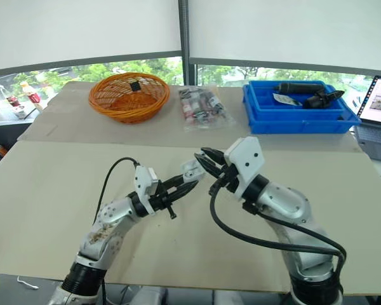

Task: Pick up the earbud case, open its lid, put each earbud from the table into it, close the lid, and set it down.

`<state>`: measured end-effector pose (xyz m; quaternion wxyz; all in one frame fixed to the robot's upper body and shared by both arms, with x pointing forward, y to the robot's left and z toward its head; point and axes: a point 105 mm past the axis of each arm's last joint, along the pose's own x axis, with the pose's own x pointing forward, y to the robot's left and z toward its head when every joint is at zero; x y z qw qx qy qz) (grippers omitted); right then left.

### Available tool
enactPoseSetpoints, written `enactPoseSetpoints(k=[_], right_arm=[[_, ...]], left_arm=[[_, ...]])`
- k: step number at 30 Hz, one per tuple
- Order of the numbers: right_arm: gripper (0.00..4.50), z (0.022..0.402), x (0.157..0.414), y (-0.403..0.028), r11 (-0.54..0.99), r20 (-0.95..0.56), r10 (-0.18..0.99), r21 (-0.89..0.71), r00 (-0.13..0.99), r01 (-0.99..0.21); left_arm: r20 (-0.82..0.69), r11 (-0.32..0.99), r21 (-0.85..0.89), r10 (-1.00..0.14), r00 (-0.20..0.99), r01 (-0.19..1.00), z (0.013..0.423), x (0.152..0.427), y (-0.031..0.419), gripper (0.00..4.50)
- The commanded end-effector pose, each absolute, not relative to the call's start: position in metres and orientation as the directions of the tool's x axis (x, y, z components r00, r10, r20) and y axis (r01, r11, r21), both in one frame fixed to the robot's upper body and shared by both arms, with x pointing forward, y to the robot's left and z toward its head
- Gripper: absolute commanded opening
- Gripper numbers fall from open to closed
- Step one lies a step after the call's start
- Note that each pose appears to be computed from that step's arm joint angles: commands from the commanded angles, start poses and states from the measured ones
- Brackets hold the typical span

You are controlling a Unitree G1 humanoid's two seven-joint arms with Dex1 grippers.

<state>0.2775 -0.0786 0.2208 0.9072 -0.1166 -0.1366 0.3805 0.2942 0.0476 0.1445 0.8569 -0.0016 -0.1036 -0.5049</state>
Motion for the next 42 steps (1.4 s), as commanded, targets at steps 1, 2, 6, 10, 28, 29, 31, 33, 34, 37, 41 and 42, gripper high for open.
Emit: enactPoseSetpoints(k=[1,2,6,10,28,29,31,33,34,37,41,42], right_arm=[[0.33,0.226,0.274,-0.075,0.689,0.211,0.719,-0.341,0.662,-0.640],[0.33,0.224,0.274,-0.075,0.689,0.212,0.719,-0.343,0.662,-0.639],[0.33,0.217,0.277,-0.075,0.688,0.203,0.717,-0.359,0.667,-0.631],[0.33,0.209,0.280,-0.080,0.693,0.190,0.705,-0.387,0.683,-0.608],[1.74,0.189,0.274,-0.074,0.635,0.135,0.745,-0.444,0.653,-0.632],[2.07,0.191,0.274,-0.074,0.637,0.138,0.744,-0.441,0.654,-0.632],[2.78,0.195,0.273,-0.076,0.647,0.140,0.739,-0.418,0.659,-0.637],[3.09,0.208,0.270,-0.087,0.661,0.150,0.729,-0.410,0.668,-0.629],[3.09,0.217,0.268,-0.096,0.669,0.152,0.721,-0.410,0.676,-0.620],[3.09,0.235,0.266,-0.122,0.686,0.117,0.699,-0.386,0.705,-0.617],[3.09,0.250,0.273,-0.145,0.656,0.012,0.697,-0.413,0.717,-0.632],[2.84,0.251,0.277,-0.149,0.640,-0.029,0.696,-0.427,0.718,-0.638]], left_arm=[[0.212,0.475,0.111,-0.869,0.446,0.873,0.157,0.293,0.047,0.54],[0.212,0.475,0.110,-0.870,0.446,0.873,0.157,0.293,0.047,0.54],[0.212,0.473,0.112,-0.871,0.444,0.874,0.157,0.294,0.047,0.54],[0.215,0.473,0.117,-0.870,0.443,0.873,0.159,0.294,0.048,0.54],[0.222,0.455,0.148,-0.880,0.419,0.878,0.163,0.294,0.046,0.54],[0.219,0.453,0.150,-0.882,0.418,0.879,0.163,0.294,0.046,0.54],[0.213,0.450,0.153,-0.884,0.415,0.880,0.162,0.293,0.046,0.54],[0.209,0.453,0.152,-0.883,0.419,0.878,0.160,0.293,0.047,0.54],[0.207,0.454,0.150,-0.883,0.422,0.878,0.159,0.294,0.048,0.54],[0.187,0.424,0.150,-0.899,0.395,0.893,0.155,0.293,0.047,0.54],[0.135,0.272,0.161,-0.958,0.252,0.949,0.149,0.283,0.037,0.54],[0.117,0.221,0.168,-0.972,0.203,0.961,0.148,0.279,0.033,0.54]])
